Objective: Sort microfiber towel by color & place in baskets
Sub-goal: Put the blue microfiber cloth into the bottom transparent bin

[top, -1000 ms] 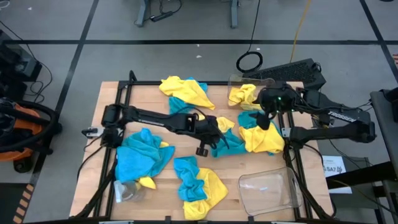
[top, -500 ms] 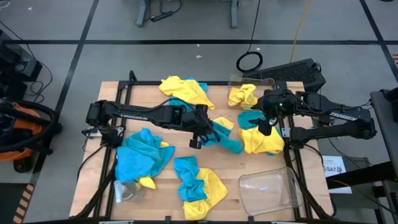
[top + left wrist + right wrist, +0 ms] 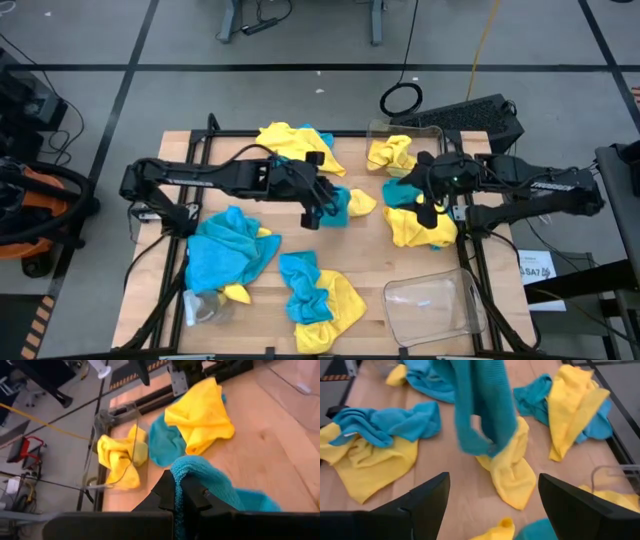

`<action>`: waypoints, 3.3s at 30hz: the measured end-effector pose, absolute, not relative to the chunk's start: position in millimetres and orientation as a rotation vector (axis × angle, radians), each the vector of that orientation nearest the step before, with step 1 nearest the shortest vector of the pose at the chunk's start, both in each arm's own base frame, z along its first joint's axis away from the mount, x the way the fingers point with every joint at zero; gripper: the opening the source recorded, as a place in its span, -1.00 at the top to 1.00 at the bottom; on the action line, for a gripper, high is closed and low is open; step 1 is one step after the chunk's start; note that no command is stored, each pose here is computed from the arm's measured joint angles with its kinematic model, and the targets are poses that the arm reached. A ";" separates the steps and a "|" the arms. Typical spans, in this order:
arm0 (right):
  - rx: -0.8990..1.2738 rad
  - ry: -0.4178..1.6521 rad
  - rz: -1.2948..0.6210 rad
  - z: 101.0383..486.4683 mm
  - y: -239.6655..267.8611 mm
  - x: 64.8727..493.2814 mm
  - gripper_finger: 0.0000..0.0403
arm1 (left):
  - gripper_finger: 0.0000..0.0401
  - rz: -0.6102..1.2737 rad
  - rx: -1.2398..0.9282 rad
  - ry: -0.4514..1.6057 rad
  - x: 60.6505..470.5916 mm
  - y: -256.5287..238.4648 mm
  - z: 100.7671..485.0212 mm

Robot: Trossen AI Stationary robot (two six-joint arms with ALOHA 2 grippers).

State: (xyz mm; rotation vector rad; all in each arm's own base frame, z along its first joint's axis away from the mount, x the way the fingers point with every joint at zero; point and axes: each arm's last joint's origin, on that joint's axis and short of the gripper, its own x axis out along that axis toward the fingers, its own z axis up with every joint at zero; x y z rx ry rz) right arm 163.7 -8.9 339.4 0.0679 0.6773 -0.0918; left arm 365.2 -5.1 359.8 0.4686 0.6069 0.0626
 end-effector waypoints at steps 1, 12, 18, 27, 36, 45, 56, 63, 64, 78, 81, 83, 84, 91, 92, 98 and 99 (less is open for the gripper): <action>0.067 0.672 -0.084 339.6 -7.5 165.1 -0.48 | 0.99 0.064 0.469 0.598 365.2 -5.1 360.8; -0.025 0.708 -0.010 326.3 10.5 198.2 -0.48 | 0.99 0.098 0.525 0.565 365.3 -3.9 366.5; -0.042 0.717 -0.010 324.7 13.1 199.8 -0.48 | 0.99 0.116 0.520 0.532 348.2 -3.2 384.2; -0.089 0.629 -0.037 324.6 15.5 221.2 -0.48 | 0.98 0.112 0.500 0.443 323.5 -4.3 411.2; -0.159 0.510 -0.011 314.1 19.6 265.6 -0.48 | 0.96 0.103 0.501 0.465 322.7 -4.5 408.9; -0.202 0.391 -0.012 306.1 22.0 296.6 -0.48 | 0.95 0.086 0.505 0.455 322.8 -10.2 409.3; -0.261 0.331 -0.175 293.7 17.2 321.0 -0.47 | 0.95 0.068 0.508 0.442 323.0 -16.7 409.9; -0.286 0.330 -0.251 286.4 16.1 329.1 -0.15 | 0.95 0.067 0.508 0.447 322.8 -16.7 409.4; -0.289 0.330 -0.252 286.4 16.0 329.2 -0.03 | 0.95 0.066 0.508 0.453 322.6 -16.6 408.9; -0.332 0.321 -0.230 287.6 16.5 329.7 0.99 | 0.95 0.060 0.487 0.503 320.5 -16.5 404.2; -0.332 0.319 -0.222 287.8 16.7 329.7 0.99 | 0.92 0.069 0.471 0.493 320.9 -16.4 405.1; -0.332 0.316 -0.220 289.6 16.7 328.3 0.99 | 0.83 0.073 0.471 0.493 320.9 -16.3 405.1; -0.331 0.310 -0.221 291.7 16.6 327.0 0.99 | 0.76 0.072 0.472 0.496 320.8 -16.3 404.9; -0.366 0.284 -0.247 315.2 14.1 305.5 1.00 | 0.11 0.061 0.450 0.546 314.4 -19.7 402.4; -0.371 0.284 -0.249 318.7 13.6 301.3 1.00 | 0.01 0.055 0.452 0.559 312.2 -20.8 402.0; -0.385 0.315 -0.264 337.5 10.2 270.5 1.00 | -0.44 0.053 0.397 0.620 297.1 -26.3 402.8; -0.389 0.332 -0.269 339.6 9.5 264.1 1.00 | -0.47 0.058 0.385 0.633 294.4 -27.1 402.6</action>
